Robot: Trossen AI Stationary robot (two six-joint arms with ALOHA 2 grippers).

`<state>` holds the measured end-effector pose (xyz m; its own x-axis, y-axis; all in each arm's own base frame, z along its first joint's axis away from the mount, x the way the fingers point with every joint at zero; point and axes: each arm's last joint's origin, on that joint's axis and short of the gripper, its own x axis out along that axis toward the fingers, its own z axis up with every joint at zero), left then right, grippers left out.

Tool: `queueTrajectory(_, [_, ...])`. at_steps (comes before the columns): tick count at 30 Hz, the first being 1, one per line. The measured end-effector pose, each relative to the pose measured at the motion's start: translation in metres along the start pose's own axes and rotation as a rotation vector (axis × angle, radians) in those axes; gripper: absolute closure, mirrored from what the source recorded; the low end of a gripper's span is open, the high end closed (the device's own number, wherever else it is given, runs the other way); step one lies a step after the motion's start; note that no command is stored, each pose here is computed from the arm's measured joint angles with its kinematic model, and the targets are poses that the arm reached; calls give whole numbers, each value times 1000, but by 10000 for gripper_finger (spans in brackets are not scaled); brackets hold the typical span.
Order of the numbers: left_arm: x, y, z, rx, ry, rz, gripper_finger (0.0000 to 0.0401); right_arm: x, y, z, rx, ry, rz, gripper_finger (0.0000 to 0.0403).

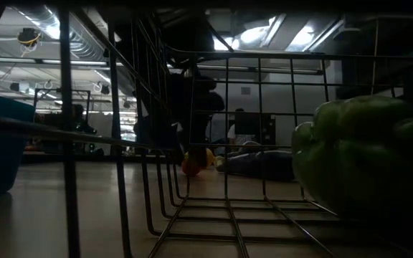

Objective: Sort produce into baskets
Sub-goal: Put the small tomato into the blue bin

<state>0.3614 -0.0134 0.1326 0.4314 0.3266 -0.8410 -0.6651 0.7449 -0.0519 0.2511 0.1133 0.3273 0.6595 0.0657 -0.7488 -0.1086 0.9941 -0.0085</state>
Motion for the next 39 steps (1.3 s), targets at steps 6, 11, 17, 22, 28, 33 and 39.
queueTrajectory(6, [0,0,0,-1,11,-15,192,4,-22,0,49,39,-86,45])
queueTrajectory(11, [0,-1,-1,0,38,-40,240,6,-39,2,98,46,-129,45])
queueTrajectory(17, [-1,-1,-2,-4,54,-56,275,8,-56,4,147,47,-171,45])
queueTrajectory(22, [-12,1,2,-5,68,-76,269,9,-68,5,180,46,-197,45])
queueTrajectory(28, [-53,6,8,-5,139,-185,268,9,-77,5,206,45,-218,45])
queueTrajectory(33, [-101,6,-2,16,254,-313,267,9,-78,5,210,46,-222,45])
queueTrajectory(39, [-148,-6,-32,18,337,-378,263,9,-78,5,209,45,-221,45])
